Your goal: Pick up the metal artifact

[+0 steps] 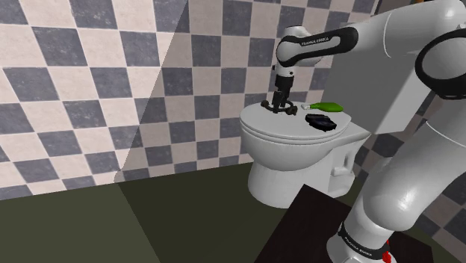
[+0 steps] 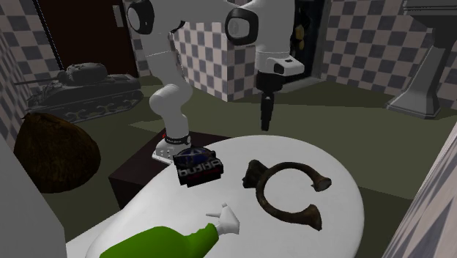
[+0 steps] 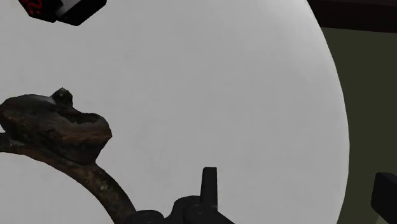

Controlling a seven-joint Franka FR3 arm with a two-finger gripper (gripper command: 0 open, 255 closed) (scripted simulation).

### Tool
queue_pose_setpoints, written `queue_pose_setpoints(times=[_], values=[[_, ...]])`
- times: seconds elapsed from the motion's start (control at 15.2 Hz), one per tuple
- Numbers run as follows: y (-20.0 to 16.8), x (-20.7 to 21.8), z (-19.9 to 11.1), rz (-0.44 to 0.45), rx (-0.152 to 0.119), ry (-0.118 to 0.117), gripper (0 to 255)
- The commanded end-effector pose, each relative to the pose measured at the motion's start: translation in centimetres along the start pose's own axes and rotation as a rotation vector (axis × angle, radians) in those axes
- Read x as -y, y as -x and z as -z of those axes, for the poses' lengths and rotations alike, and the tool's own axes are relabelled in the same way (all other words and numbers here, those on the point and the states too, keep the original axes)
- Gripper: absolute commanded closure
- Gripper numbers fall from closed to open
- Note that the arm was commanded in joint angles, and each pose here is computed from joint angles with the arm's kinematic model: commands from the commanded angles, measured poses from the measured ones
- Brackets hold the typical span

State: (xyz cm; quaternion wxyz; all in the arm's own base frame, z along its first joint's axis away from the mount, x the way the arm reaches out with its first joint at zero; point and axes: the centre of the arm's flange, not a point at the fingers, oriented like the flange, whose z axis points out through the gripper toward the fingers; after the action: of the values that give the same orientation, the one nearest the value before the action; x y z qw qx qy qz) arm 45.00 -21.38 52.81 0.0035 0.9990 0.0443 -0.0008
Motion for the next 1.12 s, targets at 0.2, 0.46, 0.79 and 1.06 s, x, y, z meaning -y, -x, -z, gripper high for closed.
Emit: queue_pose_setpoints(times=[0.2,0.46,0.79,1.06], values=[[-3.7,-5.3,-0.5,0.011,-0.005,0.012,0],[-6.6,-9.6,-1.0,0.018,-0.008,0.02,0],[-8.3,-11.9,-2.2,0.022,-0.011,0.025,0],[-8.3,-11.9,-4.3,0.022,-0.011,0.025,0]])
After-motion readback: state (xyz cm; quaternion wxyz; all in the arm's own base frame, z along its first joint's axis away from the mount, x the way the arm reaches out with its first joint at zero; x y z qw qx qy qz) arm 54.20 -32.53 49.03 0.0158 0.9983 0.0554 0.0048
